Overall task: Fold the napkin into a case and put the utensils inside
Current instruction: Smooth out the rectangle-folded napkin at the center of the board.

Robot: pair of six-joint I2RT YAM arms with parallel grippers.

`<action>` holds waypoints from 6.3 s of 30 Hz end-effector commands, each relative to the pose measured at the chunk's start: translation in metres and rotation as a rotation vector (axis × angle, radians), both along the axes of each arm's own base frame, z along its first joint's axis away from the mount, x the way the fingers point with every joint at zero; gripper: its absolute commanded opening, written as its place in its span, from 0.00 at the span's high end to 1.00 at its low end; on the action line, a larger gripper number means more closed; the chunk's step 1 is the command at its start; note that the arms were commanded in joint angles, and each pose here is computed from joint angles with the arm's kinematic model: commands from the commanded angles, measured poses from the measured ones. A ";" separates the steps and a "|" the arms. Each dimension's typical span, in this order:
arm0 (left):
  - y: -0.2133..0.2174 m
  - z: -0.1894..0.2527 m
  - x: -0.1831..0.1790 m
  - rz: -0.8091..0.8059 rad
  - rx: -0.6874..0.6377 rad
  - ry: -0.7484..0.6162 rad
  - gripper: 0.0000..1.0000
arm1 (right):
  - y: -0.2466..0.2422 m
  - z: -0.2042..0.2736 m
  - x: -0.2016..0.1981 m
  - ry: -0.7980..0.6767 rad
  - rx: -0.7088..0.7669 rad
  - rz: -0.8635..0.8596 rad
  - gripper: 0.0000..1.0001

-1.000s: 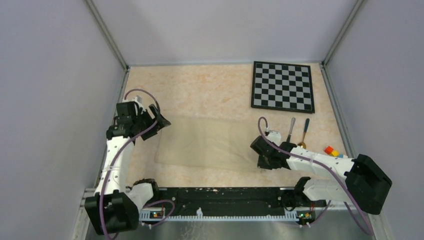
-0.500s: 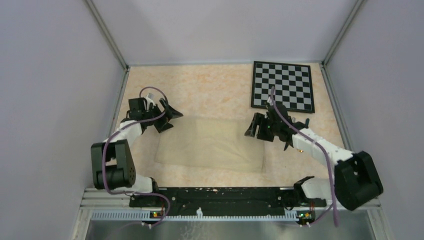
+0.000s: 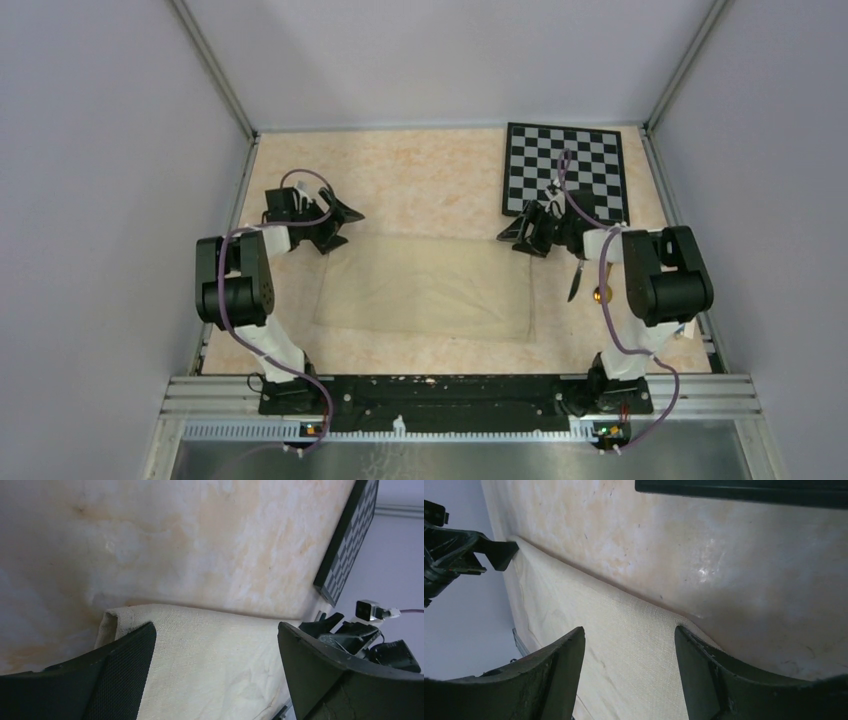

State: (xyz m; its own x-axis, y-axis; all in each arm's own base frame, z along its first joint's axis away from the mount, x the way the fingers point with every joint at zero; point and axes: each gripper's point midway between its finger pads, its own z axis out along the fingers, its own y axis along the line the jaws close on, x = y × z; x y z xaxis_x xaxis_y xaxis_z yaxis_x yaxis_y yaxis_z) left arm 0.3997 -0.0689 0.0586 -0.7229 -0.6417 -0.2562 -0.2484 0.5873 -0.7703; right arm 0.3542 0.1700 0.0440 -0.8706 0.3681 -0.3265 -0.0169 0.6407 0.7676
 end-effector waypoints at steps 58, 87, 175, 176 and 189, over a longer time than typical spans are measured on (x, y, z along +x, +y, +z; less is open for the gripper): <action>-0.057 -0.016 0.013 -0.100 0.084 -0.084 0.01 | 0.073 -0.004 0.006 -0.058 0.141 0.125 0.35; -0.090 0.093 -0.077 -0.323 0.132 -0.235 0.01 | -0.005 0.008 -0.117 0.039 -0.337 0.166 0.34; -0.208 0.028 -0.250 -0.678 0.045 -0.072 0.13 | -0.037 -0.015 -0.241 0.513 -0.280 -0.237 1.00; -0.208 0.028 -0.250 -0.675 0.047 -0.072 0.12 | -0.041 -0.022 -0.241 0.516 -0.306 -0.245 1.00; -0.210 0.033 -0.242 -0.667 0.066 -0.093 0.10 | -0.051 -0.048 -0.229 0.451 -0.437 -0.150 0.99</action>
